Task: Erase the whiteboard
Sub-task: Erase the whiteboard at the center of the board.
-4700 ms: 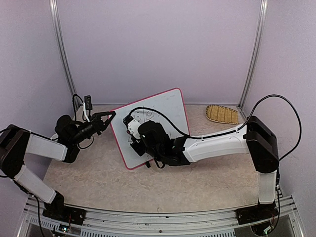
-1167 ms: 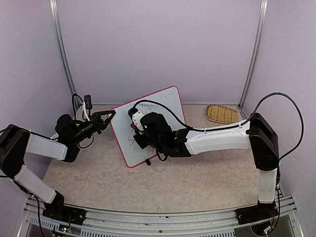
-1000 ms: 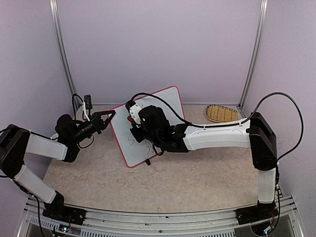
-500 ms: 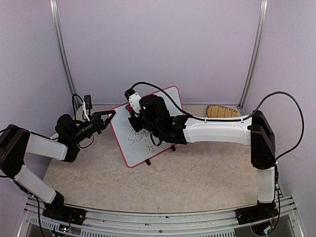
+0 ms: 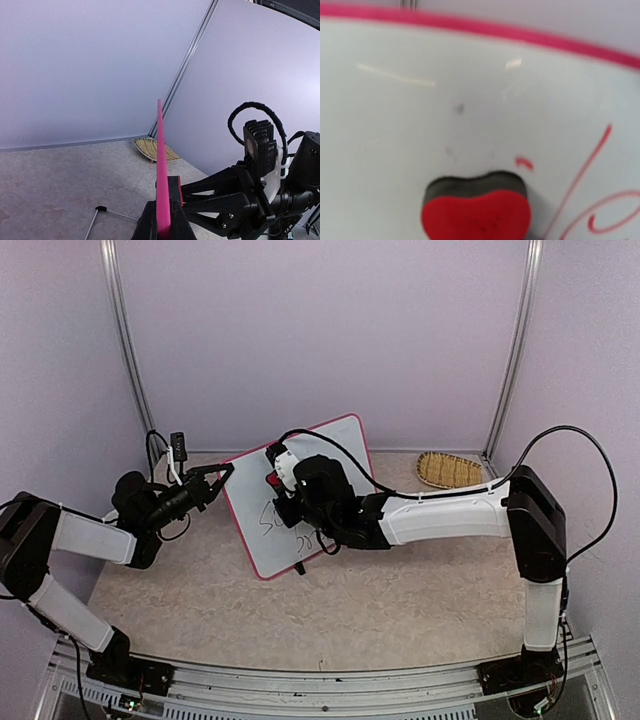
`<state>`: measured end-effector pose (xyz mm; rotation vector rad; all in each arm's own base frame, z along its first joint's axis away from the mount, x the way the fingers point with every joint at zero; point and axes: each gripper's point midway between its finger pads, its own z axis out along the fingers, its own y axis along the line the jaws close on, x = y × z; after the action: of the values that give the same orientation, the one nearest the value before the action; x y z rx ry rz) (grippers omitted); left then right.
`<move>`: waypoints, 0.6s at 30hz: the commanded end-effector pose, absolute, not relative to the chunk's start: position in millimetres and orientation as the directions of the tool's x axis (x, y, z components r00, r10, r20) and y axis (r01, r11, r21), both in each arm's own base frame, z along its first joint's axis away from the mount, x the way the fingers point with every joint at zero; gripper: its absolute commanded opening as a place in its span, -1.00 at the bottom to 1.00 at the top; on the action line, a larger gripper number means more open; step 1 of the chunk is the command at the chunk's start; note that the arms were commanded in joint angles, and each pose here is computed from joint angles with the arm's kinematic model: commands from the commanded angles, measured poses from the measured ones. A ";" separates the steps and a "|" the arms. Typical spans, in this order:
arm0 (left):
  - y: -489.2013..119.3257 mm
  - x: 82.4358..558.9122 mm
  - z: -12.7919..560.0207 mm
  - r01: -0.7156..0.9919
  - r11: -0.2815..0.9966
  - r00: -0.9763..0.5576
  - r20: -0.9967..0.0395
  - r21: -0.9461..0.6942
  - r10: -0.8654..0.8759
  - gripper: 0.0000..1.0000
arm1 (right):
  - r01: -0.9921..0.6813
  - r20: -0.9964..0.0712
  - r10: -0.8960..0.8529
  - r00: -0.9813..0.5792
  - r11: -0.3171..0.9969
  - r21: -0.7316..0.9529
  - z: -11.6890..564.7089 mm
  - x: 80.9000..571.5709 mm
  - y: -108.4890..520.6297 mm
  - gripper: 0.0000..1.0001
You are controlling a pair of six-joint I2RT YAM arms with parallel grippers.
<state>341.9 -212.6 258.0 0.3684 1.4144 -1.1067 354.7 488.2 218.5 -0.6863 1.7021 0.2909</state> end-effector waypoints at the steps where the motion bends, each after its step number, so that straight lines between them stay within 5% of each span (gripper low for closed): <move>1: -230.3 325.4 255.7 0.840 0.418 -0.217 -0.920 -0.346 -0.326 -1.00 | -0.566 -0.920 -0.345 -0.186 0.803 -0.187 180.5 359.5 466.5 -0.60; 18: -229.8 325.5 256.1 0.839 0.419 -0.217 -0.920 -0.347 -0.326 -1.00 | -0.556 -0.911 -0.349 -0.218 0.812 -0.178 167.2 355.7 453.6 -0.60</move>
<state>341.4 -212.8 258.2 0.3717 1.4130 -1.1076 345.4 470.8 184.3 -0.6891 1.7697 0.2822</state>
